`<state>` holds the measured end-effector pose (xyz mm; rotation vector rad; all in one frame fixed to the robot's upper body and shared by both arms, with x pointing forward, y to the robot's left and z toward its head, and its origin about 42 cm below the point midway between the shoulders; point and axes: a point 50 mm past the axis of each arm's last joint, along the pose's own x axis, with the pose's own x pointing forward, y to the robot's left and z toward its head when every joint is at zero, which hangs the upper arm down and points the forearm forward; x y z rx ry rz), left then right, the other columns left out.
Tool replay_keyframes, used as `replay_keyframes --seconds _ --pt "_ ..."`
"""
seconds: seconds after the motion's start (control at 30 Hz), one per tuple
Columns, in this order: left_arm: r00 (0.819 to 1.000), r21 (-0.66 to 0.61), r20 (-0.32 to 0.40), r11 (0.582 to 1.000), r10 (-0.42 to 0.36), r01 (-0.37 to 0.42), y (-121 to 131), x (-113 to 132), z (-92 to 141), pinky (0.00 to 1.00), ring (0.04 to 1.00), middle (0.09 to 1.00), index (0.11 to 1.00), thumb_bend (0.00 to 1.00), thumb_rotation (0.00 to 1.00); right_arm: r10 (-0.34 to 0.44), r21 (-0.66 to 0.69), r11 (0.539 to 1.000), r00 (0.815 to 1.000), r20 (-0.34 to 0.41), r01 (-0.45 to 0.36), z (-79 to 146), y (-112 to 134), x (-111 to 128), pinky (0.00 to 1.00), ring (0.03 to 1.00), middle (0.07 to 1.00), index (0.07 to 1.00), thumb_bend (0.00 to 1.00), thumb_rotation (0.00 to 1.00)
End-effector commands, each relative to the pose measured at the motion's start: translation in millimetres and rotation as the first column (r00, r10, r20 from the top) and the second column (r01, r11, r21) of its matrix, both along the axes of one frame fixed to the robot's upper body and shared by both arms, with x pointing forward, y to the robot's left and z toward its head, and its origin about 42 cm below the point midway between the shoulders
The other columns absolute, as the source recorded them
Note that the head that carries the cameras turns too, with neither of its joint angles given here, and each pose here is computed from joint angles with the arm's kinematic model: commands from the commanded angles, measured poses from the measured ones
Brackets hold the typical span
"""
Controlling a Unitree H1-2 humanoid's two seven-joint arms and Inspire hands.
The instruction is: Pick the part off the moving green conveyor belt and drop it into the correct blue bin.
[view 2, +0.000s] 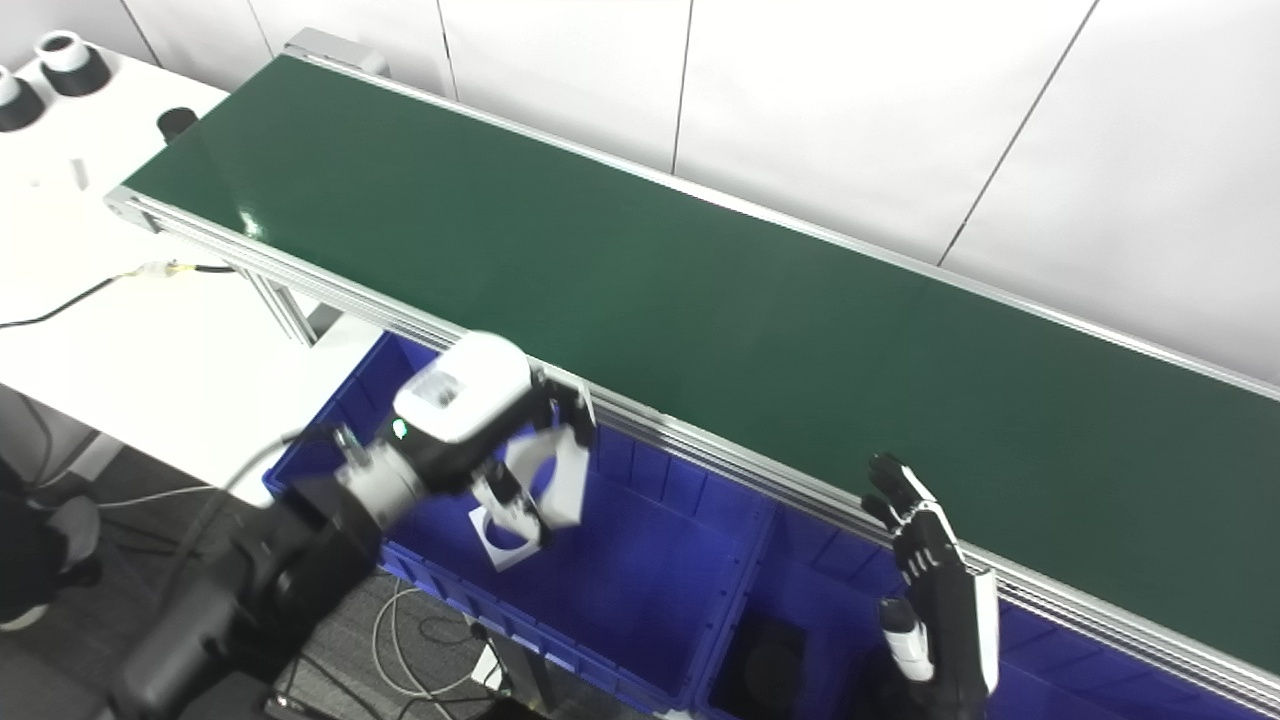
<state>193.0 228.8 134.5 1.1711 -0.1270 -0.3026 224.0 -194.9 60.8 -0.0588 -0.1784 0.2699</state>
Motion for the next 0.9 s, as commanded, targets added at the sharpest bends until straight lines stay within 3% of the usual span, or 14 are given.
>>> replay_keyframes --seconds 0.0,0.3,0.53,0.7,0.87 --pt "0.997 -0.006 0.071 1.000 -0.006 0.006 -5.0 -1.4 0.9 0.42 0.452 0.507 0.466 0.52 0.00 0.005 0.031 0.999 0.996 0.089 -0.007 14.9 3.2 3.1 0.80 0.870 0.893 0.807 0.90 0.88" --pt "0.998 0.009 0.050 0.999 -0.046 0.046 -28.0 4.1 -46.2 0.42 0.445 0.509 0.472 0.52 0.00 0.002 0.023 1.000 0.996 0.091 -0.004 14.8 6.9 2.0 0.78 0.857 0.894 0.808 0.89 0.88" --pt "0.991 0.043 0.097 0.995 -0.095 0.091 -35.5 21.4 -82.9 0.45 0.457 0.497 0.475 0.52 0.00 0.002 0.027 1.000 0.995 0.095 -0.005 16.3 9.0 -0.8 0.79 0.854 0.892 0.810 0.89 0.87" --pt "0.987 0.034 0.139 0.997 -0.076 0.072 -35.5 31.5 -93.7 0.46 0.476 0.504 0.473 0.52 0.00 0.005 0.027 1.000 0.996 0.091 -0.008 15.5 9.2 -2.2 0.80 0.859 0.890 0.810 0.87 0.87" --pt "0.990 0.039 0.131 0.998 -0.055 0.050 -34.9 36.9 -100.3 0.47 0.478 0.502 0.472 0.52 0.00 0.007 0.031 0.999 0.996 0.085 -0.010 14.4 8.7 -4.2 0.80 0.857 0.889 0.808 0.88 0.86"
